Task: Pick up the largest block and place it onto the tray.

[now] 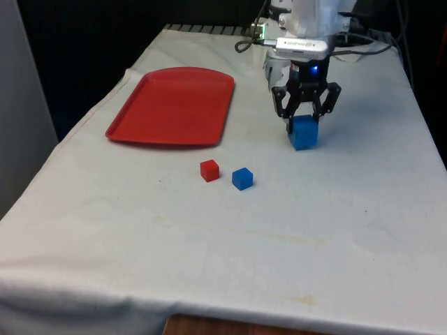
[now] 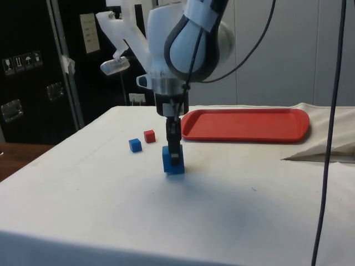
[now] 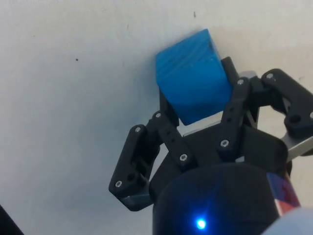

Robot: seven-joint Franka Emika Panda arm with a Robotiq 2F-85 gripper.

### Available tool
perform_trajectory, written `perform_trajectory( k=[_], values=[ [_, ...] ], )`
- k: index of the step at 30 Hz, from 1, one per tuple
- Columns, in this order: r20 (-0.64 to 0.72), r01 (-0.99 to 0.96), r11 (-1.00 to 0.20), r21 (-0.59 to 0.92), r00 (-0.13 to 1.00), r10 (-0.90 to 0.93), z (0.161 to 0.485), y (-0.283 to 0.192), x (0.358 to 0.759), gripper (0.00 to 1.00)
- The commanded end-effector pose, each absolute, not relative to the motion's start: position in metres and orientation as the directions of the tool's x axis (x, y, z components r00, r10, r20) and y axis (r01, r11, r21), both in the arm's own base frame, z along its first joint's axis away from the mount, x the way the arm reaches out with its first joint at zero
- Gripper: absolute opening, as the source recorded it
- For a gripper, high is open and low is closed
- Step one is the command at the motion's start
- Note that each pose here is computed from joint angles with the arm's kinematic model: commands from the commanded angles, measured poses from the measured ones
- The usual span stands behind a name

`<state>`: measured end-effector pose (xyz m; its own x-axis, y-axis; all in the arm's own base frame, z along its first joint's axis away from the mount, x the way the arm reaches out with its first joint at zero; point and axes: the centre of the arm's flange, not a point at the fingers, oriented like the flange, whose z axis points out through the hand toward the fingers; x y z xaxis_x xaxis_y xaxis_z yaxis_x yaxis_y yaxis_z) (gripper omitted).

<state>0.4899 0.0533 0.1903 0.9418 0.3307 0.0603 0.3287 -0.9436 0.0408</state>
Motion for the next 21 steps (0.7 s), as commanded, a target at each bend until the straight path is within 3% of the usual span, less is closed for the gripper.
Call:
perform_trajectory(
  k=[1,21],
  values=[
    [0.059,0.330,-0.943,0.040,0.941,0.332,0.195,0.050,0.489,0.00],
    [0.081,0.321,-0.947,0.009,0.944,0.321,0.232,0.032,0.494,0.00]
  ],
)
